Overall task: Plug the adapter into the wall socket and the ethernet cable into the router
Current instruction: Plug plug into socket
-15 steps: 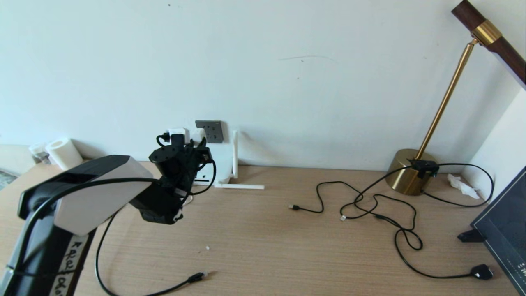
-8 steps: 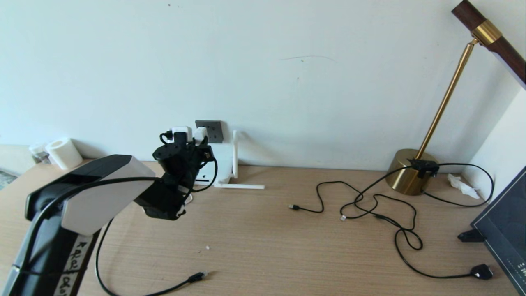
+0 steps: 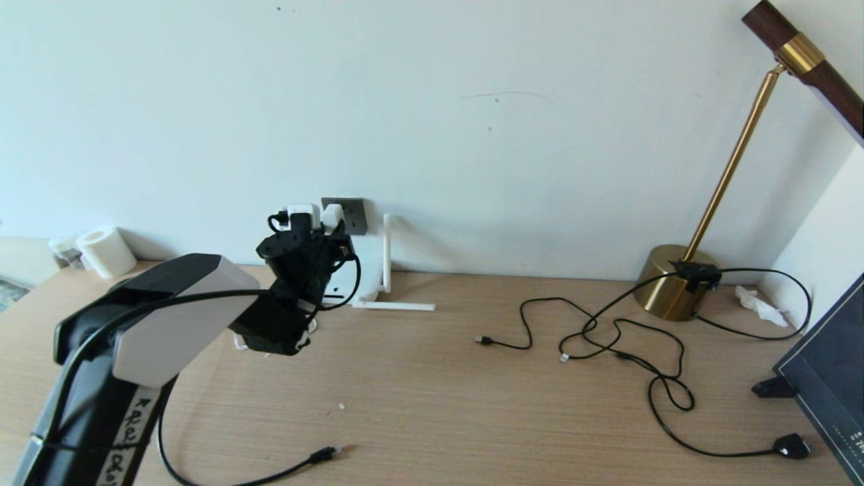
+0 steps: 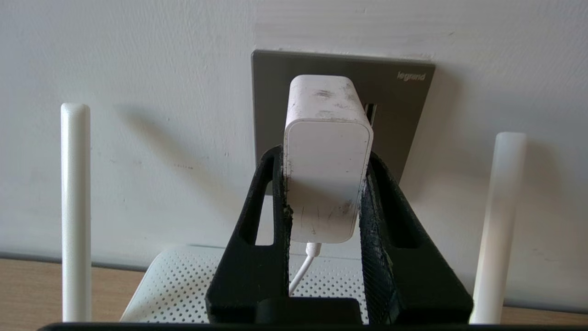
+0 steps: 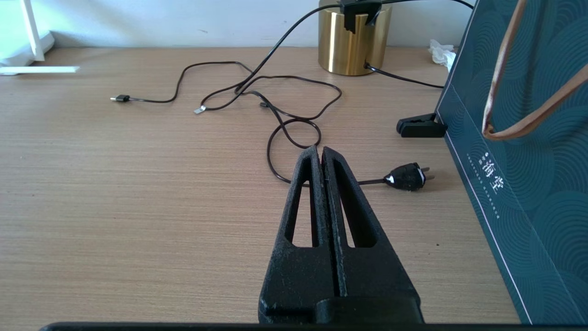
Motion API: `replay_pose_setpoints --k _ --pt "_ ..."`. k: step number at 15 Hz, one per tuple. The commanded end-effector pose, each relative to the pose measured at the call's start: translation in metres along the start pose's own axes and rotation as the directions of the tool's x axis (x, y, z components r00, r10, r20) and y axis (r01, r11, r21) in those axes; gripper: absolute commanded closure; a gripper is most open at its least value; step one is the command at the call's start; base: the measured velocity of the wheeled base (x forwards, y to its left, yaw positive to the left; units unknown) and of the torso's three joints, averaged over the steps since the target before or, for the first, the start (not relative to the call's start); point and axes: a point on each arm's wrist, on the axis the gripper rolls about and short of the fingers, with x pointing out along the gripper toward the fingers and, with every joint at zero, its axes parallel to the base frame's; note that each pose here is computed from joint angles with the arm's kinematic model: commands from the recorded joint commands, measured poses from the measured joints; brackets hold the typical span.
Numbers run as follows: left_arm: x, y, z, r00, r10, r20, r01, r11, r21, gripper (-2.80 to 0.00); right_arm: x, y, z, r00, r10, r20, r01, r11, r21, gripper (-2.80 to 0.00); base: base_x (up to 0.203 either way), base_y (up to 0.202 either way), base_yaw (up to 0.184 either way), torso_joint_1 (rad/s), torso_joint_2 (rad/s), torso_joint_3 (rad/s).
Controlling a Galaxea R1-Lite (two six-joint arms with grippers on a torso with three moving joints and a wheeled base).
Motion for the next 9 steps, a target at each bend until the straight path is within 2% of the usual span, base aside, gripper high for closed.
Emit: replay_pose_setpoints --k 1,9 --pt "0.0012 -0.0002 -0.0014 1.0 0.001 0.003 -0.001 1.0 0.0 0.0 0.0001 0.0 0.0001 1.0 0.0 -0.001 0.0 1.0 0.0 0.0 0.0 0.0 0.0 0.0 0.0 0.0" --pt "0.0003 0.0007 -0.003 1.0 0.005 -0.001 -0.005 1.0 0.001 0.0 0.0001 0.0 0.0001 1.0 0.0 -0.001 0.0 1.0 0.0 0.0 0.0 0.0 0.0 0.0 0.0 0.0"
